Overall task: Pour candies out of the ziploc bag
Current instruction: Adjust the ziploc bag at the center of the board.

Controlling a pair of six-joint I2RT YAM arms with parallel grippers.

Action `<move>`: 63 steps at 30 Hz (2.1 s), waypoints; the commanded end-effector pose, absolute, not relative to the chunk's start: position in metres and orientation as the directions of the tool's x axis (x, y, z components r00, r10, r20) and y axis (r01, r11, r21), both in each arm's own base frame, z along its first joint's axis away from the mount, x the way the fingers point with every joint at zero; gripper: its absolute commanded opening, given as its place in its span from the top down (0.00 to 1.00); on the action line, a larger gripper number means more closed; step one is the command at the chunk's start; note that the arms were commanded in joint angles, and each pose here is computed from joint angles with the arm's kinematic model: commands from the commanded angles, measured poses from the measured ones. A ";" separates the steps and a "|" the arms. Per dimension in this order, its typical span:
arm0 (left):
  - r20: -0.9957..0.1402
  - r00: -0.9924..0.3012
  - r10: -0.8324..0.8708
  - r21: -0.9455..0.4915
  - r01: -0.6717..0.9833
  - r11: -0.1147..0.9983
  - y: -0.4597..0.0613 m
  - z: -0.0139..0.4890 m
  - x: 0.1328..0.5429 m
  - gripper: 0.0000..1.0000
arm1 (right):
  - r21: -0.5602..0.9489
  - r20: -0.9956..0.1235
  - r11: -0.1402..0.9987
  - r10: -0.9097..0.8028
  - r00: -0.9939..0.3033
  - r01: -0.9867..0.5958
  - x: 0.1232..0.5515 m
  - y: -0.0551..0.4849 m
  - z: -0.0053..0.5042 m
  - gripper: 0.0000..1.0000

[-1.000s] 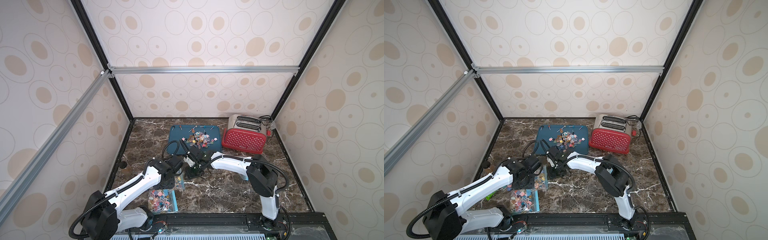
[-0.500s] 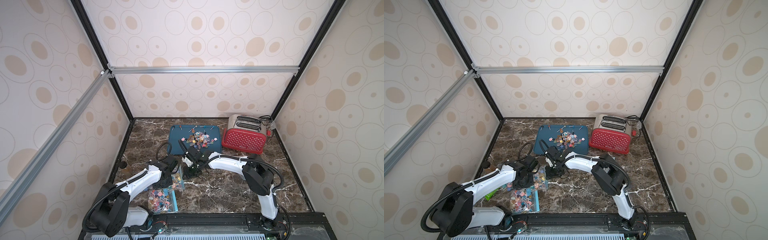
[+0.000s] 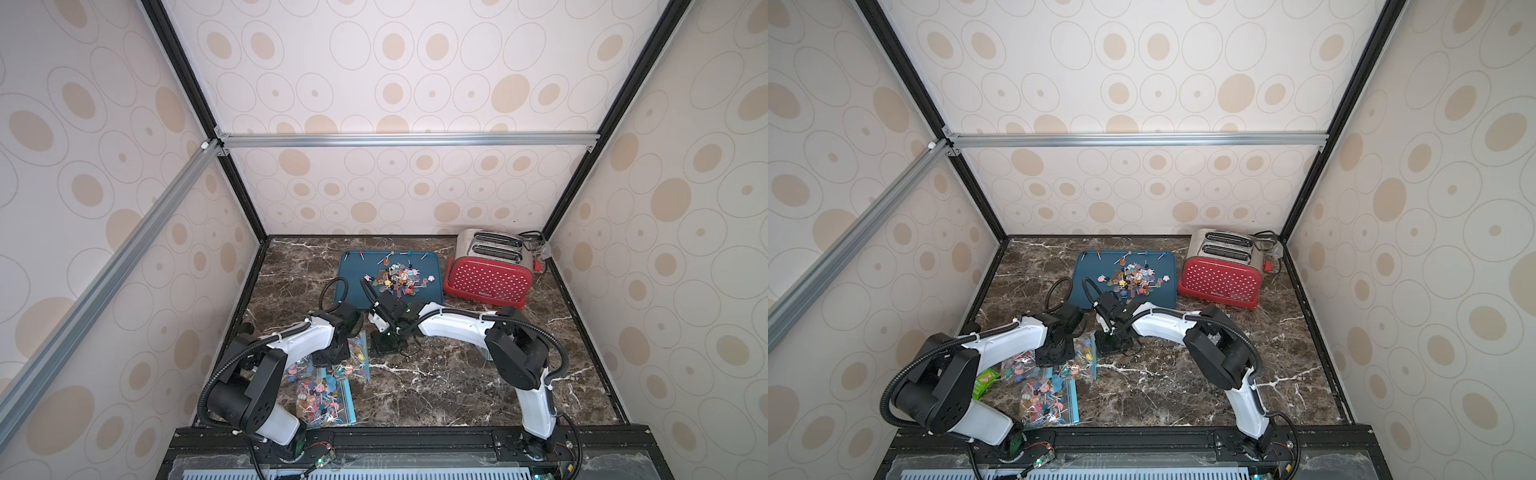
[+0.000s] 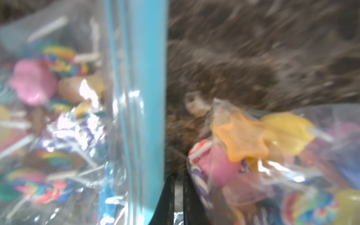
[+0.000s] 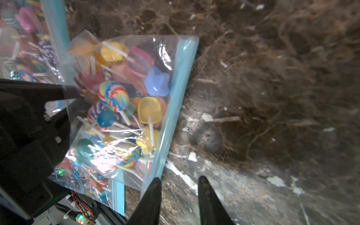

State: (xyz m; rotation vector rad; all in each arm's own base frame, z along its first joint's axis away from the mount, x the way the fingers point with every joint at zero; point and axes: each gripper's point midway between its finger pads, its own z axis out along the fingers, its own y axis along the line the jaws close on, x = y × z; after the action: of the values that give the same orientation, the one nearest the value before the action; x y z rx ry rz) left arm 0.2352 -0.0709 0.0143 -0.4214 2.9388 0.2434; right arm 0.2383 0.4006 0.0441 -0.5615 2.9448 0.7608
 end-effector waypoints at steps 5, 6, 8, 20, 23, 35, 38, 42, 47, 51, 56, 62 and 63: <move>-0.214 -0.963 -0.164 -0.055 -0.156 0.986 -0.125 0.024 0.269 0.88 | 0.417 -0.175 0.858 -0.249 -0.952 -0.301 0.257 0.353 0.062 0.65; -0.213 -0.966 -0.150 -0.078 -0.136 0.988 -0.132 0.026 0.271 0.88 | 0.413 -0.176 0.862 -0.240 -0.955 -0.293 0.259 0.347 0.063 0.65; -0.206 -0.971 -0.125 -0.120 -0.102 0.988 -0.148 0.027 0.272 0.88 | 0.407 -0.176 0.871 -0.222 -0.959 -0.276 0.260 0.337 0.063 0.64; -0.260 -0.961 -0.093 0.043 -0.108 0.993 -0.120 0.052 0.272 0.86 | 0.422 -0.100 0.855 -0.288 -0.952 -0.303 0.228 0.334 0.045 0.65; -0.281 -0.955 -0.093 0.061 -0.115 0.991 -0.112 0.064 0.273 0.85 | 0.424 -0.084 0.844 -0.325 -0.942 -0.329 0.215 0.345 0.039 0.65; -0.352 -0.929 -0.116 0.077 -0.152 0.985 -0.087 0.103 0.267 0.81 | 0.438 -0.043 0.831 -0.361 -0.932 -0.342 0.205 0.380 0.015 0.69; -0.364 -0.924 -0.120 0.071 -0.156 0.985 -0.084 0.109 0.265 0.80 | 0.468 -0.068 0.814 -0.356 -0.932 -0.345 0.212 0.395 0.017 0.69; -0.374 -0.919 -0.125 0.072 -0.163 0.984 -0.080 0.113 0.263 0.80 | 0.510 -0.101 0.785 -0.351 -0.931 -0.352 0.222 0.414 0.024 0.70; -0.383 -0.915 -0.129 0.080 -0.172 0.982 -0.074 0.117 0.259 0.80 | 0.559 -0.137 0.745 -0.351 -0.926 -0.365 0.231 0.435 0.037 0.70; -0.386 -0.913 -0.132 0.085 -0.178 0.980 -0.071 0.118 0.258 0.79 | 0.585 -0.149 0.723 -0.351 -0.925 -0.368 0.236 0.447 0.043 0.71; -0.381 -0.915 -0.131 0.079 -0.174 0.982 -0.072 0.117 0.256 0.79 | 0.639 -0.172 0.675 -0.341 -0.924 -0.368 0.242 0.466 0.056 0.76; -0.369 -0.919 -0.138 0.063 -0.172 0.983 -0.074 0.111 0.254 0.79 | 0.670 -0.187 0.645 -0.332 -0.925 -0.367 0.246 0.478 0.068 0.96; -0.369 -0.919 -0.139 0.059 -0.172 0.983 -0.075 0.110 0.253 0.79 | 0.674 -0.188 0.641 -0.332 -0.924 -0.367 0.246 0.478 0.071 0.96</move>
State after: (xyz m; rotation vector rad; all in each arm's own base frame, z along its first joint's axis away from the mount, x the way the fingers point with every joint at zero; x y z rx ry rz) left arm 0.2559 -0.0791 0.1071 -0.2232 2.7633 0.1219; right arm 0.2471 0.4665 0.0658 -0.5847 2.8229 1.1095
